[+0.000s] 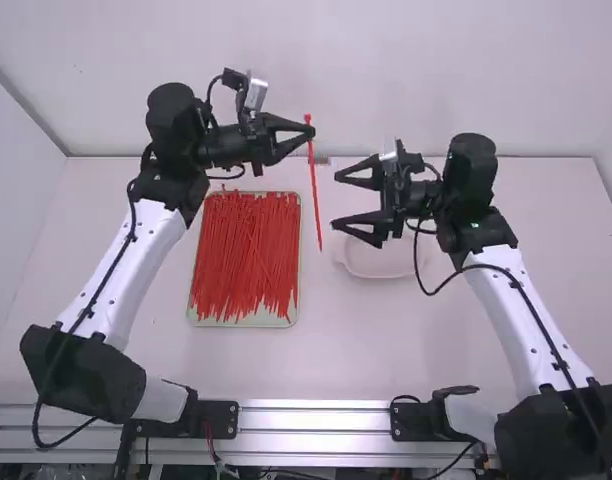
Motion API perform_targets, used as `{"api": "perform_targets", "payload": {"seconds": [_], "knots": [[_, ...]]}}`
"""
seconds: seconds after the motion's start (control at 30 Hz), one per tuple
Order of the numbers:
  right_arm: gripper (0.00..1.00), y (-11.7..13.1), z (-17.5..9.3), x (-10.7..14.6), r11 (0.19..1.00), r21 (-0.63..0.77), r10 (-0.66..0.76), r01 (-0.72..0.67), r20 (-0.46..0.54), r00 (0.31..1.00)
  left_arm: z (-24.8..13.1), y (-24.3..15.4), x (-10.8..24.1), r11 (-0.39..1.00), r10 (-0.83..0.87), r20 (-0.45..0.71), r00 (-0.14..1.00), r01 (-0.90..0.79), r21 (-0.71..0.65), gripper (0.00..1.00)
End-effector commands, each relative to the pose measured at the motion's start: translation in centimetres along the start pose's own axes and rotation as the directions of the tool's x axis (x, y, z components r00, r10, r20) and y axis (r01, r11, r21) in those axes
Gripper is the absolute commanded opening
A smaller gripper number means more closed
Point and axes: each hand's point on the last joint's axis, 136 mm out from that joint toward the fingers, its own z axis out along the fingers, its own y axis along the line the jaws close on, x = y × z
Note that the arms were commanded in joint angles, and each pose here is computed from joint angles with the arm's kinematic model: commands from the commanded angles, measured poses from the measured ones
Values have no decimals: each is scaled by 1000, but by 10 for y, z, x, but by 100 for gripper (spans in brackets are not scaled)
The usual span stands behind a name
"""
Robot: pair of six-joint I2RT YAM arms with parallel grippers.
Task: Fasten the cable tie
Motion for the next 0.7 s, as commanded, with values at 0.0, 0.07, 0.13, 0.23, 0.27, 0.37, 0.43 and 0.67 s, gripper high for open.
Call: {"api": "perform_targets", "payload": {"seconds": [0.0, 0.07, 0.13, 0.23, 0.27, 0.37, 0.43, 0.67], "knots": [[98, 6, 6, 1, 983, -24, -182, 181, -11, 983, 0, 19, 1, 998, -49, 0, 999, 49, -26, 2], [98, 3, 9, 12, 981, -2, -191, 191, -44, 981, 1, 32, 7, 994, -102, -6, 995, 102, -32, 2], [98, 1, 10, 19, 977, 10, -214, 215, -69, 974, 4, 44, 15, 987, -160, -13, 987, 159, -21, 2], [98, 2, 9, 20, 956, 4, -294, 295, -73, 953, 8, 58, 23, 955, -296, -12, 955, 295, -36, 2], [98, 1, 9, 20, 944, 3, -329, 330, -74, 941, 9, 61, 26, 934, -356, -13, 934, 355, -39, 2], [98, 1, 9, 20, 898, -6, -439, 440, -73, 895, 8, 68, 31, 860, -509, -12, 861, 508, -46, 2], [98, 2, 9, 20, 849, -15, -528, 529, -72, 846, 9, 63, 34, 793, -610, -37, 792, 609, -26, 2], [98, 2, 9, 20, 657, -34, -754, 753, -63, 654, 5, 31, 33, 588, -788, -190, 585, 808, 48, 2]]}}
